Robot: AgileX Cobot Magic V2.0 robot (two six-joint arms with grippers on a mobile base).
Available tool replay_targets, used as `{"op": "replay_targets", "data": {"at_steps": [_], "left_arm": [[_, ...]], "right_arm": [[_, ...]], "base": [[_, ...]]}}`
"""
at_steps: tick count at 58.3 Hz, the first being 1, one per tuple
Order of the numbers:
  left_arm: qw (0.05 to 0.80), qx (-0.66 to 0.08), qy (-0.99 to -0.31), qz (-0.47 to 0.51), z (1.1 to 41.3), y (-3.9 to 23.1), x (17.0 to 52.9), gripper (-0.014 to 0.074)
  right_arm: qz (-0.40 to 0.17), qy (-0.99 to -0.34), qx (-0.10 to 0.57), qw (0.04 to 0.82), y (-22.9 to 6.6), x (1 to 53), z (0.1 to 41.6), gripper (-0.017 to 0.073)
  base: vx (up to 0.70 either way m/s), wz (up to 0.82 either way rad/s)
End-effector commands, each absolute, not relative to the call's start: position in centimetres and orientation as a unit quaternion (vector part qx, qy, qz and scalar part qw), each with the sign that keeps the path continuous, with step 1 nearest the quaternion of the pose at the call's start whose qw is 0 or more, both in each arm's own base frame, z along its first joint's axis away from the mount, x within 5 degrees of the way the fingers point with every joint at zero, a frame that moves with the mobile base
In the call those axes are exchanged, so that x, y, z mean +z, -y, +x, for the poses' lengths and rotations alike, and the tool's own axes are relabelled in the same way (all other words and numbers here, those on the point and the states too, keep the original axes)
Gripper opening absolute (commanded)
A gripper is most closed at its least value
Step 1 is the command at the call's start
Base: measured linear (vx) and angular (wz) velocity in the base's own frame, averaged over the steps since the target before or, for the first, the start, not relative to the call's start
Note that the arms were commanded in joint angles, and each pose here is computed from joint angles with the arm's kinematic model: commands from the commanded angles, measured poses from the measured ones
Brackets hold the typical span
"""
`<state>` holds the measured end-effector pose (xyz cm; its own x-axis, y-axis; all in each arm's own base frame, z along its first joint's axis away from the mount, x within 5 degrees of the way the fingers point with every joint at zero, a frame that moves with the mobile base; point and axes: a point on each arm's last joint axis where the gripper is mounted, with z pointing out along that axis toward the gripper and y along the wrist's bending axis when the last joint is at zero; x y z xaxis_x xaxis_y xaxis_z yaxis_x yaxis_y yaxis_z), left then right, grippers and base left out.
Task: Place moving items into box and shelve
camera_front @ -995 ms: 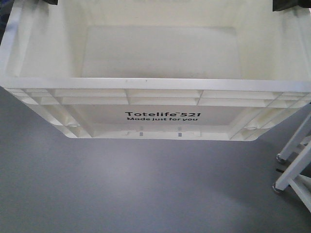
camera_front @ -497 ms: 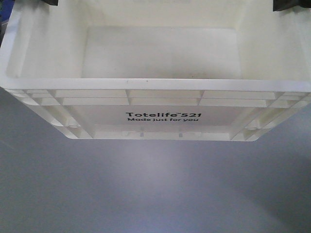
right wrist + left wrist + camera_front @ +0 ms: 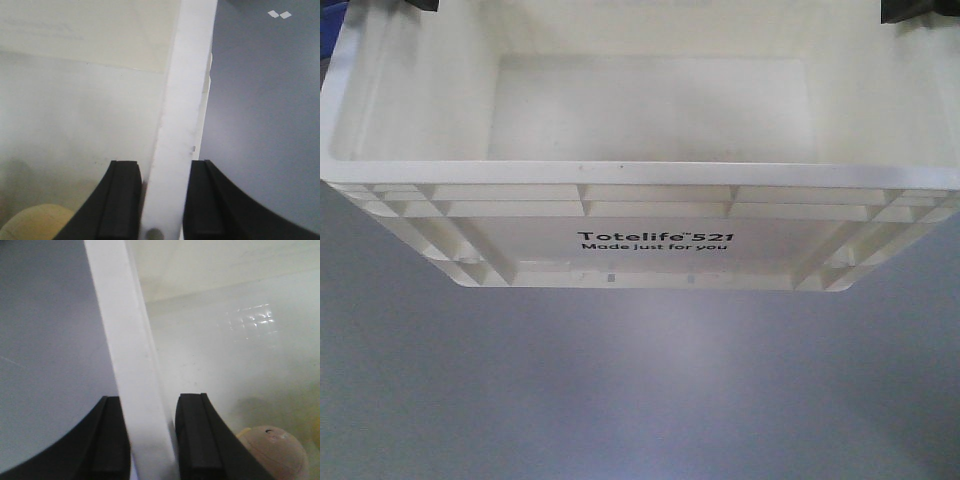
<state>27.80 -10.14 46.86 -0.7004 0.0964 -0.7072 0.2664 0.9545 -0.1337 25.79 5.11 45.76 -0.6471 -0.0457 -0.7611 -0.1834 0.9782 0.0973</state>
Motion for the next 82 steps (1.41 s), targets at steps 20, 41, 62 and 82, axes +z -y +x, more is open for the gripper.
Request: {"op": "replay_targets", "data": {"at_steps": [20,41,62,82], "left_arm": [[0.471,-0.133,-0.866,0.108,26.43,9.89,50.40,-0.0001],[0.471,-0.133,-0.866,0.108,26.43,9.89,50.40,-0.0001],[0.471,-0.133,-0.866,0.108,26.43,9.89,50.40,-0.0001],[0.471,-0.133,-0.866,0.108,26.43,9.89,50.40,-0.0001]], "right_arm": [[-0.062,-0.847,0.098,0.519,-4.92,49.33,24.68,-0.0004],[-0.062,-0.847,0.098,0.519,-4.91,49.35,24.64,-0.0004],[-0.062,-0.847,0.098,0.519,-4.91,49.35,24.64,-0.0004],[-0.062,-0.847,0.097,0.520,-4.89,49.35,24.65,-0.0004]], "base": [[0.02,0.28],[0.08,0.40],[0.15,0.59],[0.20,0.67]]}}
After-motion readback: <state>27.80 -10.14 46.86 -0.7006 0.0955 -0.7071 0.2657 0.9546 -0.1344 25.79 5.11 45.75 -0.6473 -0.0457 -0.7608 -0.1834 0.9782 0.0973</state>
